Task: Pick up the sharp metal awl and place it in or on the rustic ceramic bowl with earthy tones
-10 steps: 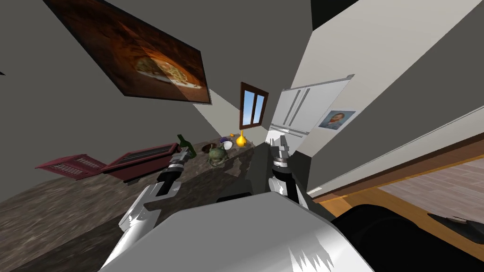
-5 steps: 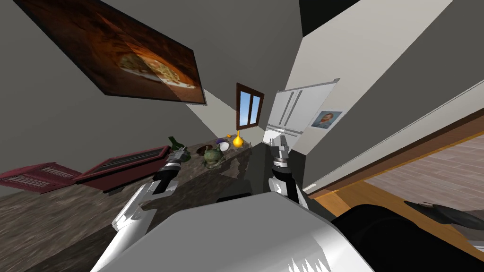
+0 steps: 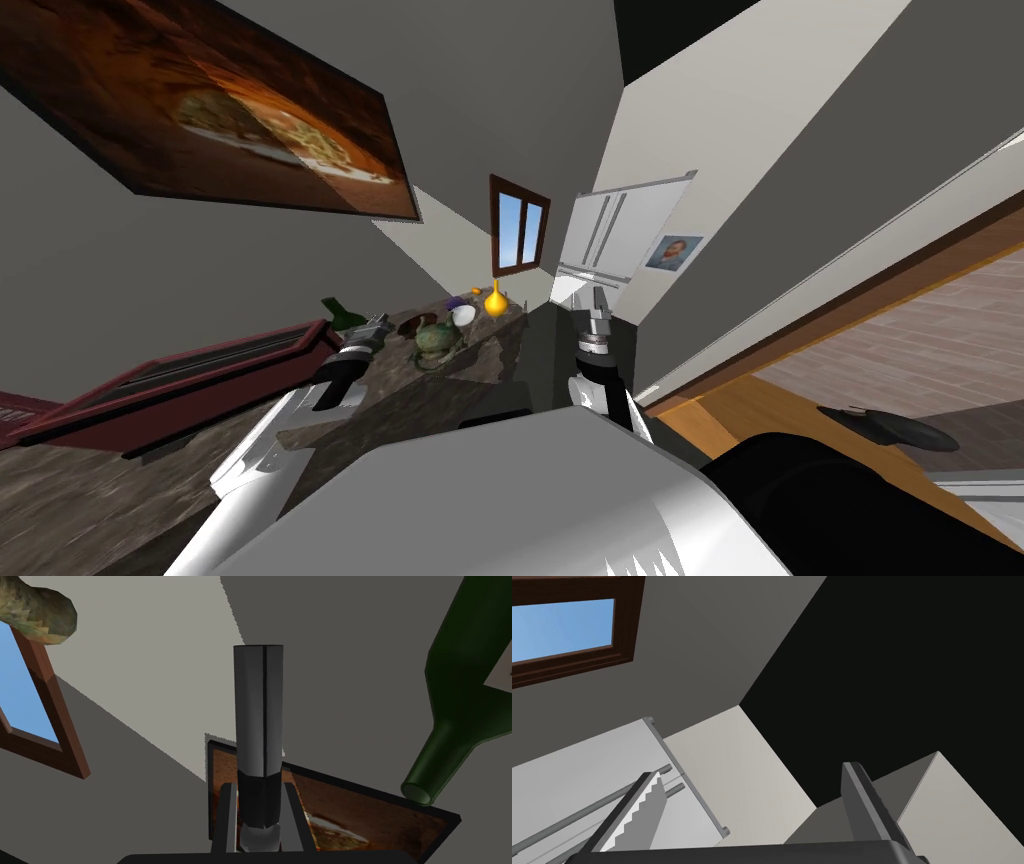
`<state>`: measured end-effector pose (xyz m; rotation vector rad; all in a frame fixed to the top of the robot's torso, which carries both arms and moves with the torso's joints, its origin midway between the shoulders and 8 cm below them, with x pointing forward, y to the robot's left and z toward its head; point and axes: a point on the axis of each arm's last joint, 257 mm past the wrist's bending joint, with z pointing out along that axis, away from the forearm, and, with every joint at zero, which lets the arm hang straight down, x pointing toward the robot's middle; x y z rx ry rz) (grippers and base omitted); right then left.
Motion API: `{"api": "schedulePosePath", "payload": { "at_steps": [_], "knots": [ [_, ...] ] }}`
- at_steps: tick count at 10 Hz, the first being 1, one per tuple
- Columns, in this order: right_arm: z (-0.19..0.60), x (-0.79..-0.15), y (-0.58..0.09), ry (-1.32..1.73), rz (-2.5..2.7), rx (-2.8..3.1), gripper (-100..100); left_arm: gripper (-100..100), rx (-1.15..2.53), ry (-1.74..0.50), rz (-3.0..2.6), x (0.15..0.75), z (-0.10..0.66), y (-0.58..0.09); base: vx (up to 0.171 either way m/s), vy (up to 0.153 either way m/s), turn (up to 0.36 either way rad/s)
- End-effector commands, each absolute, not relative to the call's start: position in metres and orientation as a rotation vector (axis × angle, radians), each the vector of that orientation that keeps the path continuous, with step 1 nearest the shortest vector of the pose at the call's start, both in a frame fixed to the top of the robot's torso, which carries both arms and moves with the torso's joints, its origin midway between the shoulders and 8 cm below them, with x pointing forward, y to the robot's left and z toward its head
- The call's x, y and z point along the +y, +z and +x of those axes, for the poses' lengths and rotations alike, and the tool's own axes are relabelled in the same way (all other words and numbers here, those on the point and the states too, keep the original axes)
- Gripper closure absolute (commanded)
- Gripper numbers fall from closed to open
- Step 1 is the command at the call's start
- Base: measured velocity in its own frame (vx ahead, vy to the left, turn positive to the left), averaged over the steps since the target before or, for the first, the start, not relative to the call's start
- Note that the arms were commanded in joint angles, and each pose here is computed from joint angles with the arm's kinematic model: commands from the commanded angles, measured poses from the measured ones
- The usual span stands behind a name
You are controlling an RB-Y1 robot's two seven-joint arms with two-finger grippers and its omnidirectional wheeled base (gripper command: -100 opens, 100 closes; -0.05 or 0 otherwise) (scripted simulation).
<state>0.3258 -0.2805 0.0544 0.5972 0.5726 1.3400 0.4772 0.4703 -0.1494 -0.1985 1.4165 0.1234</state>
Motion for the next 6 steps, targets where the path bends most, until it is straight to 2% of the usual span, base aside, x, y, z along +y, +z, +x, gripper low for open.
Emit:
{"api": "schedulePosePath", "payload": {
  "at_steps": [1,6],
  "knots": [
    [0.326,-0.280,0.054,1.340,0.597,0.573,0,100,1.447,0.151,-0.212,0.484,0.476,-0.155,0.086,-0.044,-0.096],
    [0.326,-0.281,0.054,1.340,0.597,0.573,0,100,1.523,0.224,-0.242,0.516,0.468,-0.171,0.084,-0.042,-0.076]
  ]
}}
